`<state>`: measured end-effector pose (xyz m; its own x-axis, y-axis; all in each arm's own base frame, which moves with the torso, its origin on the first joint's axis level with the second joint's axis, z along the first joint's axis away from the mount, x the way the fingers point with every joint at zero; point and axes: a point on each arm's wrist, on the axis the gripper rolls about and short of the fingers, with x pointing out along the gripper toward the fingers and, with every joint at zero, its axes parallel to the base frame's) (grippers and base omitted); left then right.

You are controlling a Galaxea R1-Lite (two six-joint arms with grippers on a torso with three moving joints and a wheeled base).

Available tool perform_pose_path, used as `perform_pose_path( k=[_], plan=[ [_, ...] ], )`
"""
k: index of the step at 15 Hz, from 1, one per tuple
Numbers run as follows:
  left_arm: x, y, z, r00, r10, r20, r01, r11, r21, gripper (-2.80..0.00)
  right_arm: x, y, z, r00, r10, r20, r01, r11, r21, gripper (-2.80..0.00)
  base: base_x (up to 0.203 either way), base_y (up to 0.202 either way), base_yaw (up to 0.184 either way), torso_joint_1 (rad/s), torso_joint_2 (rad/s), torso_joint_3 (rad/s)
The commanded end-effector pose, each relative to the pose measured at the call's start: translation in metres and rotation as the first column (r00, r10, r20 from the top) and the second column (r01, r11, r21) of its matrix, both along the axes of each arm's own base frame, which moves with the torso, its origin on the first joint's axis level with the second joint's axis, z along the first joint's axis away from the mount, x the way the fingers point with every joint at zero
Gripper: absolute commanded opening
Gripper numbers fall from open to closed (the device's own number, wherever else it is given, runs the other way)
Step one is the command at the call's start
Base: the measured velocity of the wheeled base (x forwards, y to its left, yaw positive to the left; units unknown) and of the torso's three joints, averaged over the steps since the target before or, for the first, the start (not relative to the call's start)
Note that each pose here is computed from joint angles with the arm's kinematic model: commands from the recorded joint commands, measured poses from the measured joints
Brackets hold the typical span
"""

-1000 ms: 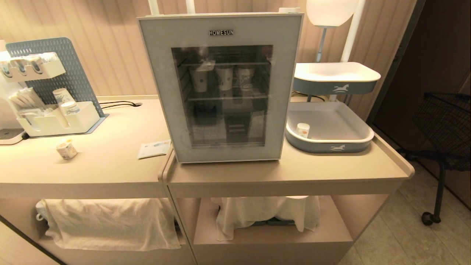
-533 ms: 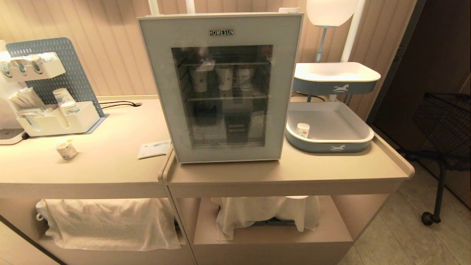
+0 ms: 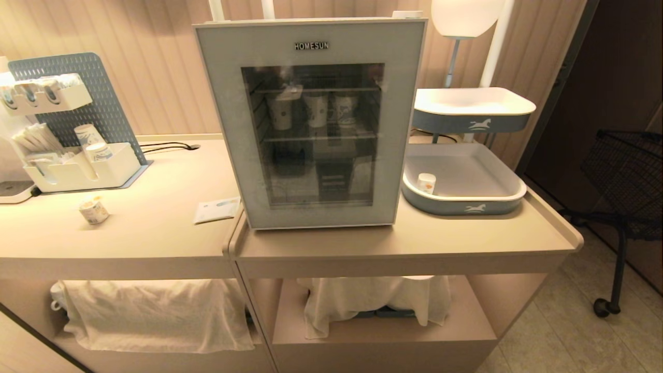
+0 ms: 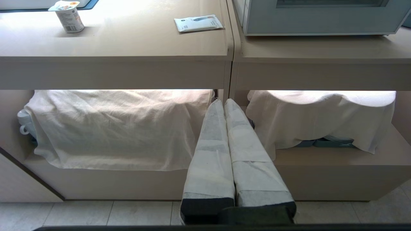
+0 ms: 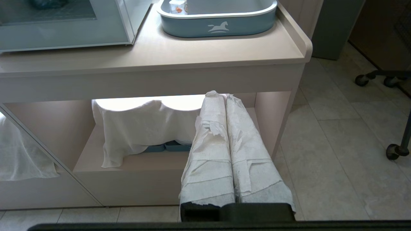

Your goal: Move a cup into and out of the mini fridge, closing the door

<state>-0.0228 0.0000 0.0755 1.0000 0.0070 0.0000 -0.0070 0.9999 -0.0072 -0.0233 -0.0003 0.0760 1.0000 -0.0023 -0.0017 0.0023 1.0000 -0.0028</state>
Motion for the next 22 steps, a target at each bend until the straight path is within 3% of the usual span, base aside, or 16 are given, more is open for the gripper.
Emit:
perform_pose_path(
  k=[1, 22],
  plan=[
    [0.0001, 0.0, -0.0004, 1.0, 0.001, -0.002, -0.001, 1.0, 0.0, -2.8, 0.0001, 0.0, 0.0, 1.0, 0.001, -0.001, -0.001, 1.0, 0.0, -2.8, 0.0, 0.0, 0.0, 0.0, 0.0, 0.0],
    [0.0001, 0.0, -0.0004, 1.0, 0.001, -0.002, -0.001, 1.0, 0.0, -2.8, 0.0001, 0.0, 0.0, 1.0, 0.001, -0.001, -0.001, 1.0, 0.0, -2.8, 0.0, 0.0, 0.0, 0.0, 0.0, 0.0]
  ],
)
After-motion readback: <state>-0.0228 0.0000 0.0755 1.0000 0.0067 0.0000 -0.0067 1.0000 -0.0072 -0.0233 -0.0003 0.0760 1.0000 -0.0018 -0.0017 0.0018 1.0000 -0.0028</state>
